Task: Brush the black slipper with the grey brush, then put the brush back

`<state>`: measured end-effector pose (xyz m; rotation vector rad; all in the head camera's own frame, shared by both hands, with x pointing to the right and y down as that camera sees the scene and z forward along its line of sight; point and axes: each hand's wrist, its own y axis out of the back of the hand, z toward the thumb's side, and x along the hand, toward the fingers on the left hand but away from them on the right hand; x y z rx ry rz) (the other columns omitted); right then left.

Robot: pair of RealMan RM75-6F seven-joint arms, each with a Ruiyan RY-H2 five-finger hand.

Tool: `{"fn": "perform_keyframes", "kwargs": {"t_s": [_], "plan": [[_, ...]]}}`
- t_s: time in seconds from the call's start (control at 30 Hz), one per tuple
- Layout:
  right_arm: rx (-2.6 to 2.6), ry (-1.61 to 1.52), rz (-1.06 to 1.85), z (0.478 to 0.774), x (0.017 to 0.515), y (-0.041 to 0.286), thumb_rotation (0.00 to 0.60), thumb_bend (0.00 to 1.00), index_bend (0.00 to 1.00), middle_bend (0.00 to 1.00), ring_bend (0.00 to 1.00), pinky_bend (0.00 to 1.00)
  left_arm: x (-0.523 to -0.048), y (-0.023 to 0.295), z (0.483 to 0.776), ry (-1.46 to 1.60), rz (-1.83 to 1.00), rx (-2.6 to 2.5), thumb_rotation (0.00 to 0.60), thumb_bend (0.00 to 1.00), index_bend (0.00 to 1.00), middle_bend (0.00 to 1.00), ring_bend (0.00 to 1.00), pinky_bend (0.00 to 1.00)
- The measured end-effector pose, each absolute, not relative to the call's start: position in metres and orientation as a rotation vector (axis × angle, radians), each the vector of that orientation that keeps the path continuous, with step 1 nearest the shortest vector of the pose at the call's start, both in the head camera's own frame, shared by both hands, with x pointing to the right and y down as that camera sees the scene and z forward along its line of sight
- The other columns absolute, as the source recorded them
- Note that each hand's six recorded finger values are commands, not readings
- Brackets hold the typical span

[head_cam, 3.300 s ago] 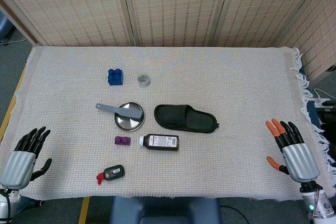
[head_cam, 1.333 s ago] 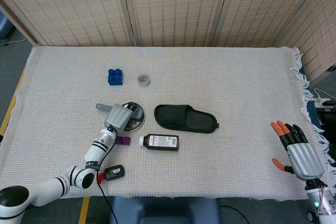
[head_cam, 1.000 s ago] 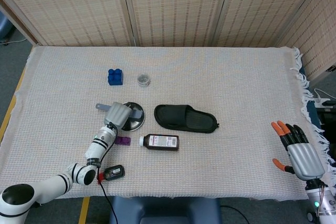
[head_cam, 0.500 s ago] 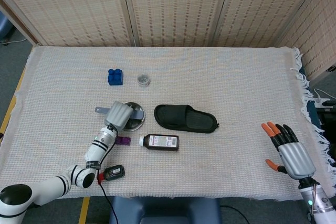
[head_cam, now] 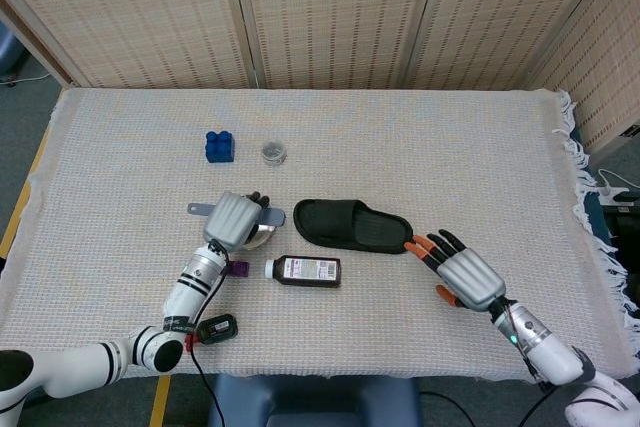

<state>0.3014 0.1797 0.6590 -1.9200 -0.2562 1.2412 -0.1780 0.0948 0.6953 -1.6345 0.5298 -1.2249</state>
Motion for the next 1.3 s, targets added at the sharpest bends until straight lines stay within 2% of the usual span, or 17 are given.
{"fn": "perform_keyframes", "kwargs": {"t_s": [0.4, 0.7, 1.07, 1.3], "plan": [[-1.929, -0.092, 1.296, 0.703, 0.266, 0.163, 0.6, 0.44, 0.0, 0.0, 0.0, 0.0, -0.136, 0.098, 0.689, 0.525, -1.174, -1.706, 0.6, 0.39, 0.44, 0.46, 0.7, 0.96], [-1.922, -0.016, 1.335, 0.721, 0.257, 0.162, 0.6, 0.44, 0.0, 0.0, 0.0, 0.0, -0.107, 0.1, 0.697, 0.501, -1.153, -1.725, 0.6, 0.39, 0.43, 0.43, 0.7, 0.96], [-1.921, 0.02, 1.33, 0.725, 0.25, 0.169, 0.6, 0.44, 0.0, 0.0, 0.0, 0.0, -0.05, 0.115, 0.701, 0.505, -1.067, -1.738, 0.6, 0.39, 0.42, 0.42, 0.7, 0.96], [-1.923, 0.023, 1.325, 0.723, 0.248, 0.168, 0.6, 0.44, 0.0, 0.0, 0.0, 0.0, -0.041, 0.117, 0.708, 0.487, -1.038, -1.677, 0.6, 0.39, 0.4, 0.42, 0.7, 0.96]]}}
